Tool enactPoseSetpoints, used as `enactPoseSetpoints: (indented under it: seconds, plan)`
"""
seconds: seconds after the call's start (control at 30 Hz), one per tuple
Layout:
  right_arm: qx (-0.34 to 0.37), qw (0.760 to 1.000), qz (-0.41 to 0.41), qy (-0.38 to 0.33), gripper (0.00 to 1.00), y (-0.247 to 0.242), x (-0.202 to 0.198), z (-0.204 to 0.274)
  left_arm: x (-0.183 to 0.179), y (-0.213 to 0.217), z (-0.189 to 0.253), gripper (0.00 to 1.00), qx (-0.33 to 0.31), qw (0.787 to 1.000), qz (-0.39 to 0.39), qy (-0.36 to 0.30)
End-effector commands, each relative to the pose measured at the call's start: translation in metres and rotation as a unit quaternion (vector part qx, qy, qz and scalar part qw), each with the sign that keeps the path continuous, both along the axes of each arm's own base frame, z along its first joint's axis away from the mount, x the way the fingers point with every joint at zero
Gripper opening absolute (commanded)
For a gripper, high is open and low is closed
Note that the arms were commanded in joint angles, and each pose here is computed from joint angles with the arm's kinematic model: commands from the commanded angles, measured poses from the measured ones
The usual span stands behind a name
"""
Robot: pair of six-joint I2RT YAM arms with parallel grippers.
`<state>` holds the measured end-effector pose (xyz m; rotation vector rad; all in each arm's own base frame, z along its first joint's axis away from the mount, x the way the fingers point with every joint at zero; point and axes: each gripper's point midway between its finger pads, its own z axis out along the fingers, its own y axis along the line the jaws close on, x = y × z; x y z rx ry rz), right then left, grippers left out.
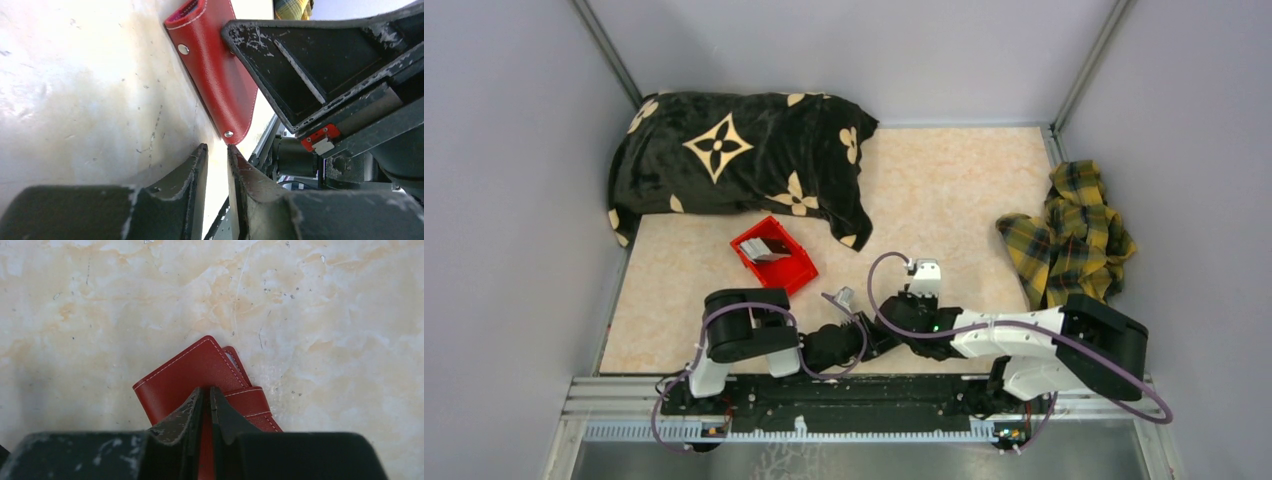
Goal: Put the credit cards into the card holder
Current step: Close the card holder at the center of the board.
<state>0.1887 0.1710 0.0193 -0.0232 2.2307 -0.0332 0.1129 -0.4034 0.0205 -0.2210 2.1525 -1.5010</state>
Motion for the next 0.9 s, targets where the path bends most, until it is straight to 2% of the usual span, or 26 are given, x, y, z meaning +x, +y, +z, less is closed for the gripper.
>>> enactPoseSetpoints:
  seconds: [0.0, 0.1, 0.27, 0.87]
  plan:
    - [0.079, 0.960, 0.026, 0.269, 0.16, 0.003, -0.102, -0.074, -0.013, 0.026, -0.056, 0.31, 0.129, 0.991, -0.015, 0.004]
    - [0.081, 0.963, 0.023, 0.254, 0.27, 0.001, -0.098, -0.067, -0.014, 0.023, -0.053, 0.34, 0.135, 0.991, -0.015, -0.003]
    - [0.071, 0.973, 0.021, 0.219, 0.34, -0.001, -0.084, -0.049, -0.013, 0.022, -0.049, 0.37, 0.142, 0.990, -0.011, -0.011]
    - [0.083, 0.991, -0.004, 0.102, 0.37, -0.012, -0.047, 0.016, 0.000, 0.023, -0.027, 0.40, 0.168, 0.984, 0.006, -0.053]
